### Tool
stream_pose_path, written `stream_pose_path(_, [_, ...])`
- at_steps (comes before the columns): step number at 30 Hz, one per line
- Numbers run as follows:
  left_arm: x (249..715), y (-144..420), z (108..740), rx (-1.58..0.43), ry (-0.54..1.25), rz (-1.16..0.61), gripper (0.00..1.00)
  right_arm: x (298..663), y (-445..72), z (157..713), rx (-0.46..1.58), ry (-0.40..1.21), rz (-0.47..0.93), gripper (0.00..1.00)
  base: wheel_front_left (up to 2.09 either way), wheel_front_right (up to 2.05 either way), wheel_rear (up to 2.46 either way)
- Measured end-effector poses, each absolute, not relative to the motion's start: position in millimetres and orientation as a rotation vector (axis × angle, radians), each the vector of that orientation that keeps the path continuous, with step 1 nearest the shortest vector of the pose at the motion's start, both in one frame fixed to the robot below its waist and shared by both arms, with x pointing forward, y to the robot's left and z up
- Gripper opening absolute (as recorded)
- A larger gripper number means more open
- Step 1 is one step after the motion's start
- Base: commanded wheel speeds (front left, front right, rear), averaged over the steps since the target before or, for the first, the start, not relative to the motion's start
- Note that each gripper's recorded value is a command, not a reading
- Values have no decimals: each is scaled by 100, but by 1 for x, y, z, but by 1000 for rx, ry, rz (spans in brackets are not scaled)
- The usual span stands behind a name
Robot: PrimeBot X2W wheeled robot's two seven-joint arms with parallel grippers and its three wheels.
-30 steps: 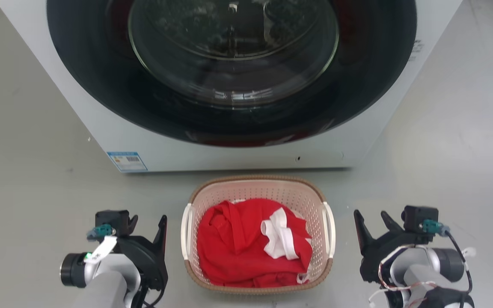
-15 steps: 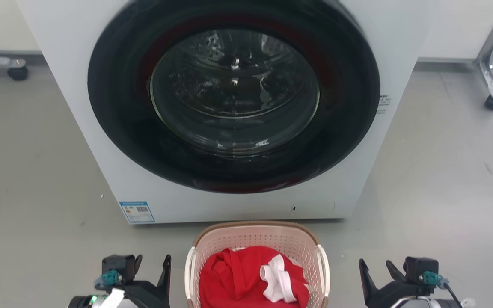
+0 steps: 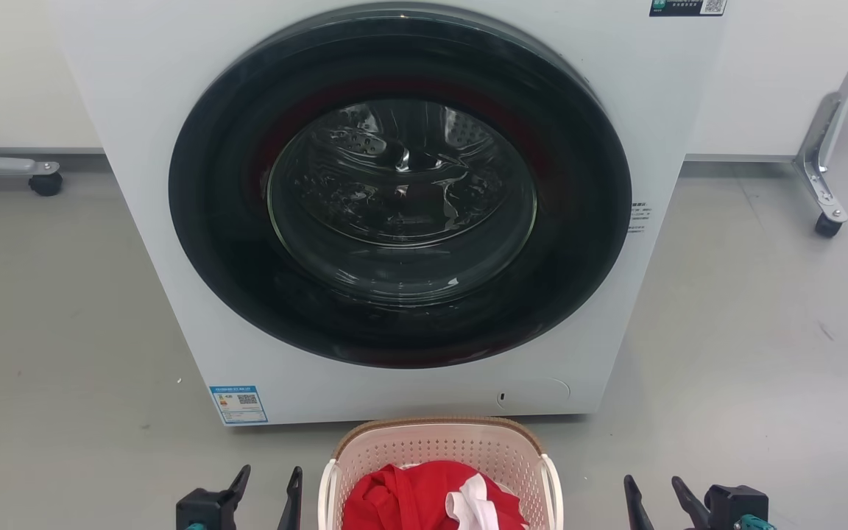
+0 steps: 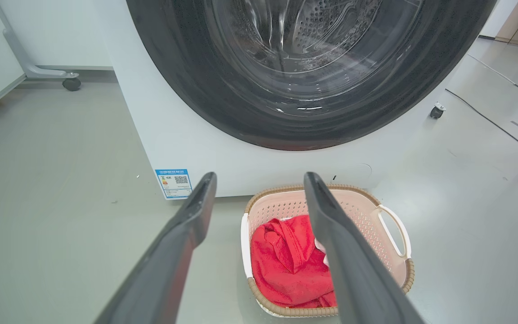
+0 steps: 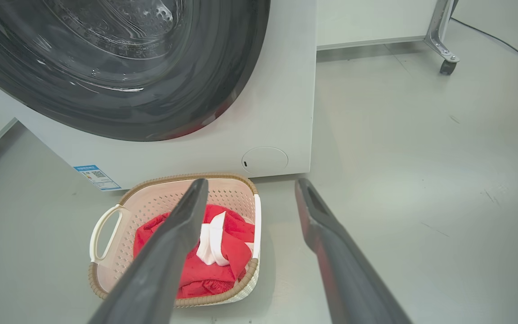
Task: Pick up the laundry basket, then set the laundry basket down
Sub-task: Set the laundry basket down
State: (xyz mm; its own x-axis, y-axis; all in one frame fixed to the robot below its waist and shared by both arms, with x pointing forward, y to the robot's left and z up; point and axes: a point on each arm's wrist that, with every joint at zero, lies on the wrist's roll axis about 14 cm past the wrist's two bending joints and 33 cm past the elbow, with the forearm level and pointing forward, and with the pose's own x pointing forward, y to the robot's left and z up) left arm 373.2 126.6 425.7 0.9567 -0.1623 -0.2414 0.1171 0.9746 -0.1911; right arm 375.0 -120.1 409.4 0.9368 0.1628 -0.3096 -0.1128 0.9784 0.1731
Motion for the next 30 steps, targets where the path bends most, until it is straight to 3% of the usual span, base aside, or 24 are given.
stream_pose_path(30, [323, 145, 470, -177, 69, -85, 100, 341, -131, 456, 113, 123, 154, 100, 0, 0, 0])
